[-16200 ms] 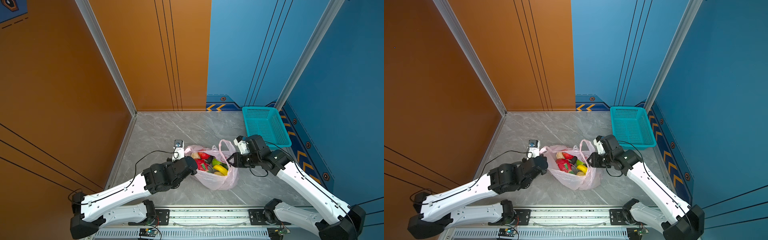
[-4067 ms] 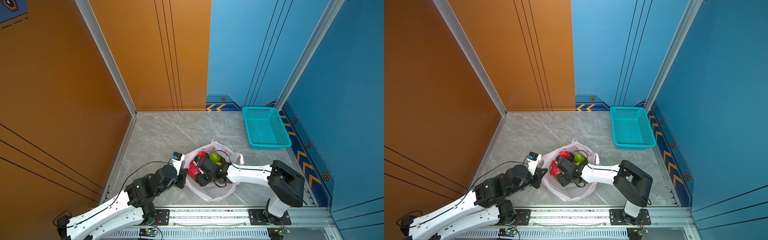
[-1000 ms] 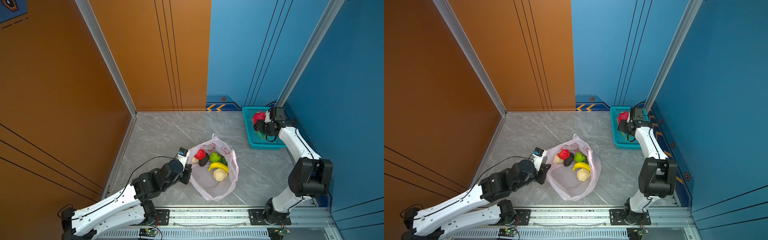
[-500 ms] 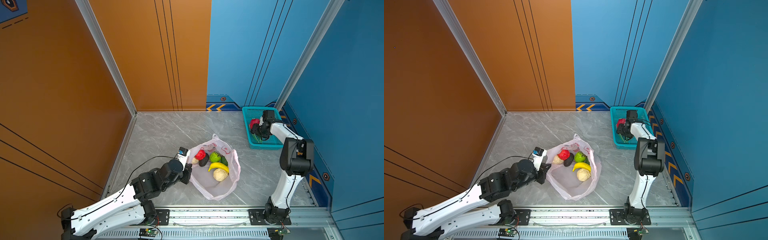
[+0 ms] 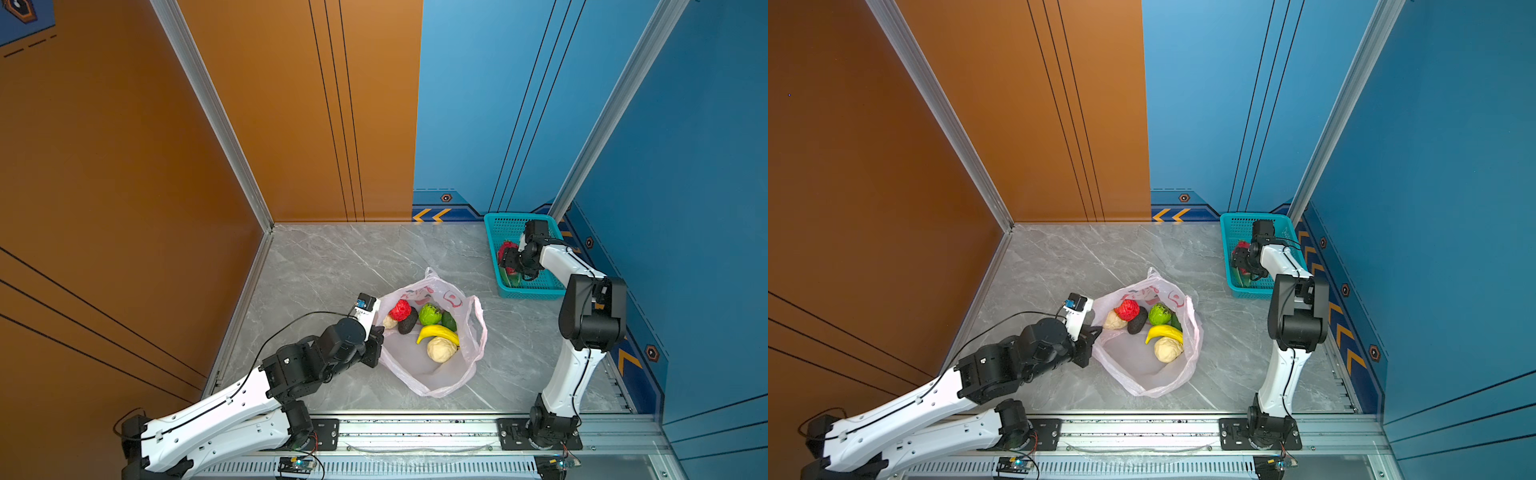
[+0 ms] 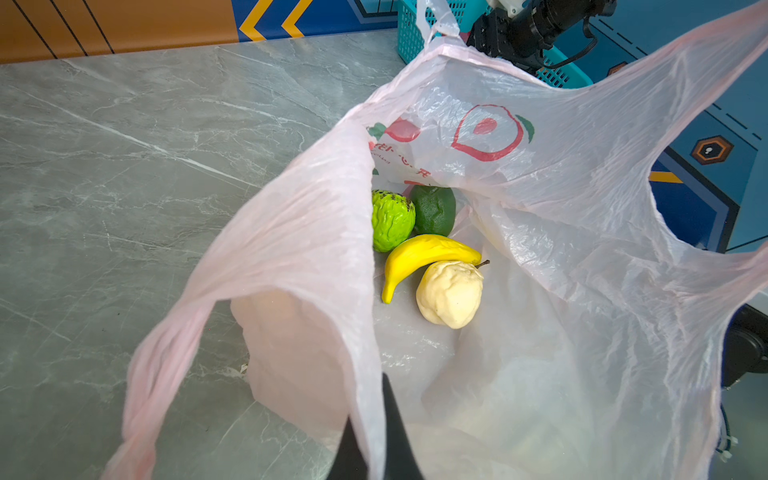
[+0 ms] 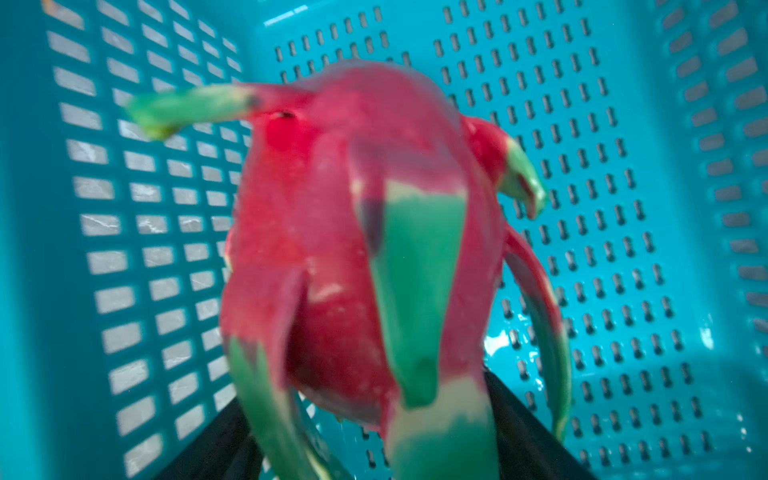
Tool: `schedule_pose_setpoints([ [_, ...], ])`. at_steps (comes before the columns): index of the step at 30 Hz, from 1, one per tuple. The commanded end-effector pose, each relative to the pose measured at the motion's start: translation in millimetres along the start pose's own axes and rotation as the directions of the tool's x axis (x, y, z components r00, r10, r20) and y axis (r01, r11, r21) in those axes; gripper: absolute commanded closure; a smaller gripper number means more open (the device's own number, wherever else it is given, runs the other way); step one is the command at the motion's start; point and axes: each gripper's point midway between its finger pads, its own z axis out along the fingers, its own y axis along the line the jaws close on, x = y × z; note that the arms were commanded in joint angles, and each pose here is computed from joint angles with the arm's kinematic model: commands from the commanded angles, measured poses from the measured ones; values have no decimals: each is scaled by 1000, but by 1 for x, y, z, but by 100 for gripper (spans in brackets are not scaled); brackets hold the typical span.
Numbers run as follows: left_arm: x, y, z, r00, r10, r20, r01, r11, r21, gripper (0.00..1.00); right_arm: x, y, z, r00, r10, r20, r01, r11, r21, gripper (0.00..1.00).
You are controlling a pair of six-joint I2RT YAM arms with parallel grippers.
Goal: Untie the knot of the plastic bag and take out the fruit
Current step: 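Carry the dragon fruit to the turquoise basket and release it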
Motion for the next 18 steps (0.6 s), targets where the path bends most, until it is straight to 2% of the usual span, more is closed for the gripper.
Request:
schedule_pose_setpoints([
  [1, -14, -6, -8, 999, 10, 40, -11, 1000, 19, 100, -21, 3, -38, 997, -18, 72, 17, 1000, 4, 14],
  [5, -14, -6, -8, 999, 16, 37, -17, 1000, 19, 100, -25, 5, -60, 995, -9, 97, 9, 1000, -4, 8],
  [11, -14, -7, -9, 999, 29, 39, -30, 999, 26, 100, -29, 18, -120, 987, -9, 159, 15, 999, -38, 0],
  [18, -13, -4, -14, 998, 29, 54, -31, 999, 31, 100, 7, 76, -209, 979, -97, 182, 125, 981, -151, 0],
])
